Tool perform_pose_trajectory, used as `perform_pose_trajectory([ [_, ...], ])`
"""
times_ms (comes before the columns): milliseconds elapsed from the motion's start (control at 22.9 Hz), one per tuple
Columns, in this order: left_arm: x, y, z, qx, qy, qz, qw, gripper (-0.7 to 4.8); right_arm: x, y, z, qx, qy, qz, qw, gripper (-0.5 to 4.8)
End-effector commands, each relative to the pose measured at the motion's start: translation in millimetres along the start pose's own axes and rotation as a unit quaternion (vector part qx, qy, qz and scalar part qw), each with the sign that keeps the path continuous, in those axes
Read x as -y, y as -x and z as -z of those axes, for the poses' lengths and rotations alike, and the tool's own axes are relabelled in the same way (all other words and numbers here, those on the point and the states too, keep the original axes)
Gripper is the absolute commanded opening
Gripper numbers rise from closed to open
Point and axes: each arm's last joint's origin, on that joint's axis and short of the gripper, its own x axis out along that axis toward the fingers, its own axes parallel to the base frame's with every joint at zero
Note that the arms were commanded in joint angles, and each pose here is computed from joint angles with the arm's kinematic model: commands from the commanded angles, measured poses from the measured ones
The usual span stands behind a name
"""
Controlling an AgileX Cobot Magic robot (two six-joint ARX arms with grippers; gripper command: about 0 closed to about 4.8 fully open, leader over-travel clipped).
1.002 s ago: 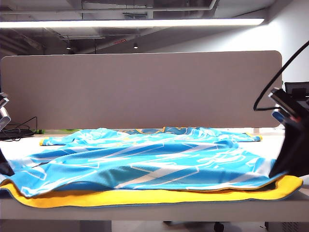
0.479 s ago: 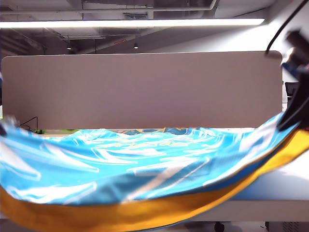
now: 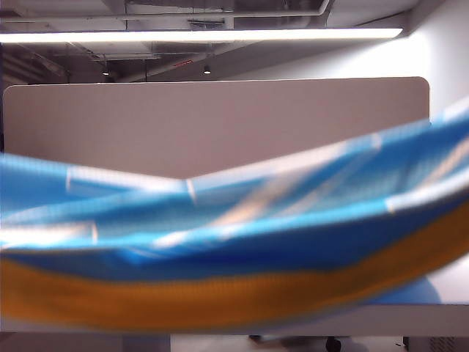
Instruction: Fold the bottom side of the soccer jersey horizontally towards the center, about one-third of the way, then fold the sleeve back towards the center, creating a straight line along the edge of the the soccer jersey, and finally fold the bottom of the soccer jersey up towards the top, creating a neat rectangle.
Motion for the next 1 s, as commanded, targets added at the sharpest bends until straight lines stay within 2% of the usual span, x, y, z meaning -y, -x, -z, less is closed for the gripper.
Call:
perform_pose_trajectory([
  [44,6.6,7,-9,0.068,-0.001,0.016,0.998,-0.06,-4,7,-1,0.057,-0.017,-0.001,0.998,-0.09],
  [131,8.1,7,-17,0.097,-0.001,0.027,0.995,-0.06,-6,6,-8,0.074,-0.007,-0.006,0.997,-0.09],
  [218,7.9,2,-40,0.142,-0.011,0.041,0.989,-0.06,-8,-6,-33,0.097,0.011,-0.019,0.995,-0.09],
  [305,6.1,-4,-59,0.167,-0.011,0.056,0.984,-0.06,-7,-18,-54,0.114,0.023,-0.029,0.993,-0.09],
  [436,-9.2,-34,-111,0.198,0.000,0.077,0.977,-0.06,4,-63,-110,0.114,0.027,-0.030,0.993,-0.09],
  [610,-38.9,-89,-173,0.161,0.036,0.103,0.981,-0.06,19,-122,-180,0.096,0.030,-0.021,0.995,-0.09],
  [741,-60.2,-135,-218,0.120,0.043,0.132,0.983,0.03,28,-155,-227,0.105,0.034,-0.025,0.994,-0.04],
  [784,-63.7,-142,-224,0.113,0.040,0.143,0.982,0.39,30,-161,-235,0.113,0.038,-0.028,0.992,0.32],
  [828,-66.0,-147,-230,0.107,0.036,0.157,0.981,1.11,32,-165,-242,0.118,0.042,-0.032,0.992,0.94],
  [915,-69.6,-156,-239,0.092,0.032,0.181,0.979,3.06,35,-168,-253,0.125,0.043,-0.033,0.991,2.76],
  [959,-70.4,-158,-242,0.087,0.031,0.190,0.977,3.66,35,-168,-255,0.125,0.043,-0.034,0.991,3.38],
  [1002,-71.1,-158,-242,0.085,0.031,0.194,0.977,3.97,36,-166,-257,0.125,0.040,-0.033,0.991,3.69],
])
